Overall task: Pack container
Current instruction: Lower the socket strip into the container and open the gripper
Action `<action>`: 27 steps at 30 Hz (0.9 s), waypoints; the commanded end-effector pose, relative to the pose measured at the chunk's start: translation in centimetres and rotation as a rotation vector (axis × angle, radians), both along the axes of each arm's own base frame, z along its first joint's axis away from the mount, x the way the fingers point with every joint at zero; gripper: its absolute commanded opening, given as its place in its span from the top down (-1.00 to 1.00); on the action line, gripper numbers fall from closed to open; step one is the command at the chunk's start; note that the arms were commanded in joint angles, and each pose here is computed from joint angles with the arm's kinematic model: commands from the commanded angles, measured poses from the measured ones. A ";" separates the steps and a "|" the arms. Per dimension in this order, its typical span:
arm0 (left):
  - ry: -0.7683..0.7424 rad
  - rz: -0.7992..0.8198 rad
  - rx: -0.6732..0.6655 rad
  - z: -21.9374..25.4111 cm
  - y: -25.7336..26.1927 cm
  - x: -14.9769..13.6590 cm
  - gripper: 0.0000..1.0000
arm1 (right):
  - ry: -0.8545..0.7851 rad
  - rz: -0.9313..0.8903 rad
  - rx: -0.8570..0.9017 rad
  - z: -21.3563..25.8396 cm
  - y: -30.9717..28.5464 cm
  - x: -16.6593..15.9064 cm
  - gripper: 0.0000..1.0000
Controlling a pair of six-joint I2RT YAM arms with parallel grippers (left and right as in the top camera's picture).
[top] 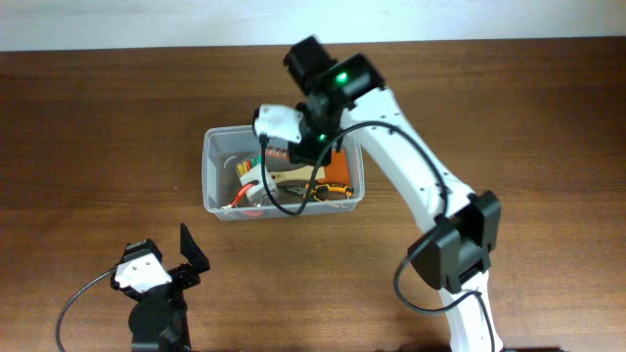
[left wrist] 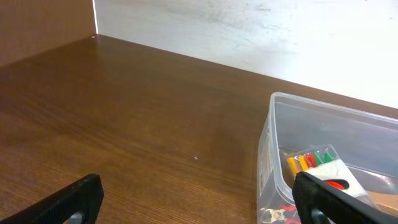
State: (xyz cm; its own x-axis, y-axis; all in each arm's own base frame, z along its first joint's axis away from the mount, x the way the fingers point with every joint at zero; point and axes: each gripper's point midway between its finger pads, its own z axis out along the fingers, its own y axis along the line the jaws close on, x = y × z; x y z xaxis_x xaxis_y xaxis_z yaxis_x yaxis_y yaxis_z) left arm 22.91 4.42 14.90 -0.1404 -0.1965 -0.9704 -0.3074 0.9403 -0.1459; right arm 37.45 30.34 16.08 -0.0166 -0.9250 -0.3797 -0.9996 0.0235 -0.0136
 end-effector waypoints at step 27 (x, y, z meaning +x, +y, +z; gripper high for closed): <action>0.004 -0.002 0.009 -0.1 0.0 0.0 -0.99 | -0.251 -0.538 0.189 8.6 -1.5 7.4 -0.97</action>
